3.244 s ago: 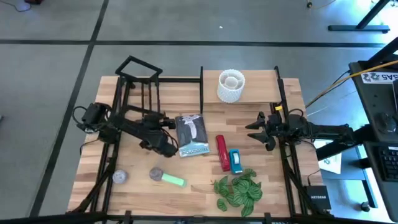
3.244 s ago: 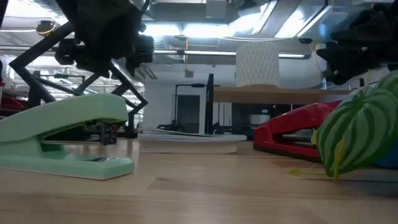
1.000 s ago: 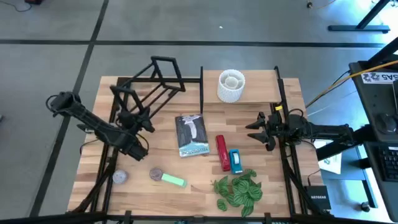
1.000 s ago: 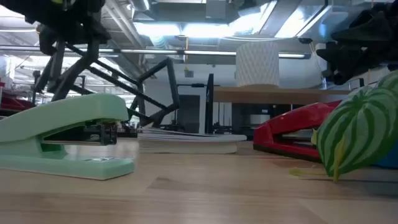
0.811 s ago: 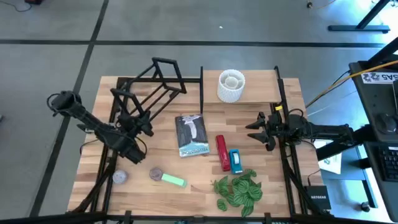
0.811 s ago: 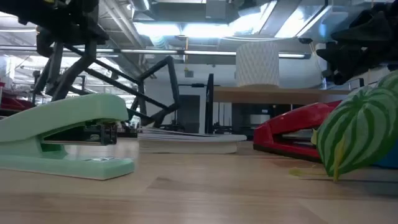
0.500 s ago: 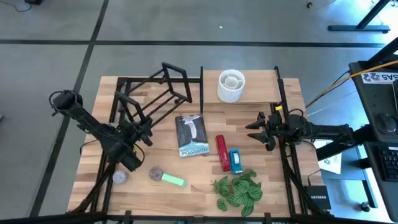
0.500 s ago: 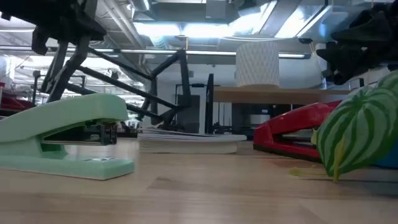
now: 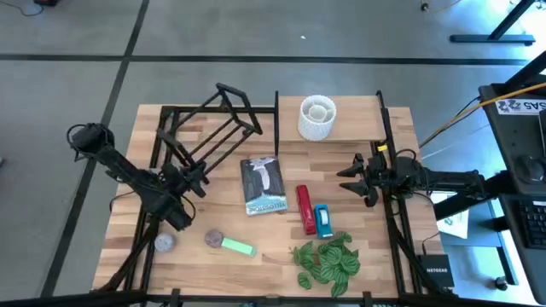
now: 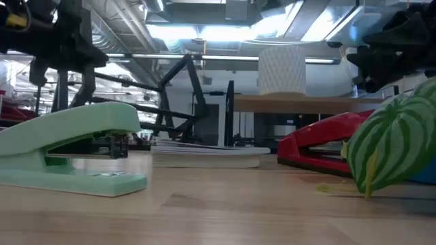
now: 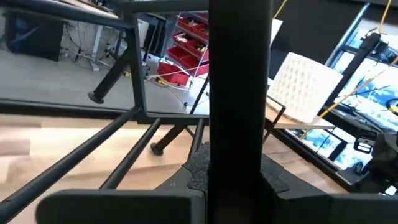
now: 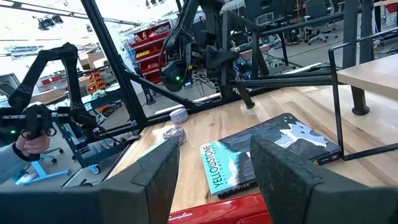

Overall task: Stock shelves
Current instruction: Adjust the black bookshelf

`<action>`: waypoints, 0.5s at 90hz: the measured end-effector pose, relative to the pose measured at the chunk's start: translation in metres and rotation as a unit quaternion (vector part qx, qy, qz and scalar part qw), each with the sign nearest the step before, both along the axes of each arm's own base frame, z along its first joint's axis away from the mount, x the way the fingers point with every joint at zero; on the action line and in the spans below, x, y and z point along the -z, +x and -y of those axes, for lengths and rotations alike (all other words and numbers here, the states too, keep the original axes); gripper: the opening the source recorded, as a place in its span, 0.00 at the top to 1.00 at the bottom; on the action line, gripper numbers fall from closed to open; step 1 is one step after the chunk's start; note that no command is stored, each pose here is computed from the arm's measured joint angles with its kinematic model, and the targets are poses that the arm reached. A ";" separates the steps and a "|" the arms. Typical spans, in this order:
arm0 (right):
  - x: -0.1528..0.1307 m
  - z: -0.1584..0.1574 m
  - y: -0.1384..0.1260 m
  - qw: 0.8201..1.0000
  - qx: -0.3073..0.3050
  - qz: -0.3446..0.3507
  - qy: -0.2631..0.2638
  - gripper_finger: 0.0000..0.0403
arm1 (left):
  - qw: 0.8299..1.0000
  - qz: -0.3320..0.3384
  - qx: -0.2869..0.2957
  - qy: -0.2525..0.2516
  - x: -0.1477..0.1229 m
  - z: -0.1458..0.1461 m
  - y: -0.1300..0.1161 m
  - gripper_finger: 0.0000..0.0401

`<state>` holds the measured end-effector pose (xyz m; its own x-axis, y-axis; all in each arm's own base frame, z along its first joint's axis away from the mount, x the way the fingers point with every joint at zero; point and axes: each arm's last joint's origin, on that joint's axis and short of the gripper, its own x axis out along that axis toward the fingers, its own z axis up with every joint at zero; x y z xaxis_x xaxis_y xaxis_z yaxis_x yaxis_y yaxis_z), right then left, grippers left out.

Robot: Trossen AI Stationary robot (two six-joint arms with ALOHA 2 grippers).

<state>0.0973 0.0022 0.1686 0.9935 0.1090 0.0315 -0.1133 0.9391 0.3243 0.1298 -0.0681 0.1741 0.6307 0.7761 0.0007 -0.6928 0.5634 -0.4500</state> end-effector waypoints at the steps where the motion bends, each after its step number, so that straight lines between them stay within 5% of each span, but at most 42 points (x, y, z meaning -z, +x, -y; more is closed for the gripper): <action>1: 0.000 0.000 0.000 1.000 0.000 0.000 0.000 0.55 | 1.000 0.001 -0.001 0.000 0.000 0.000 0.000 0.91; 33: 0.000 0.000 0.000 1.000 0.000 0.000 0.000 0.55 | 0.998 0.010 -0.035 -0.042 -0.005 -0.010 0.001 0.91; 45: 0.000 0.000 0.000 1.000 0.000 0.000 0.000 0.55 | 0.994 -0.022 -0.072 -0.081 -0.005 -0.019 0.001 0.82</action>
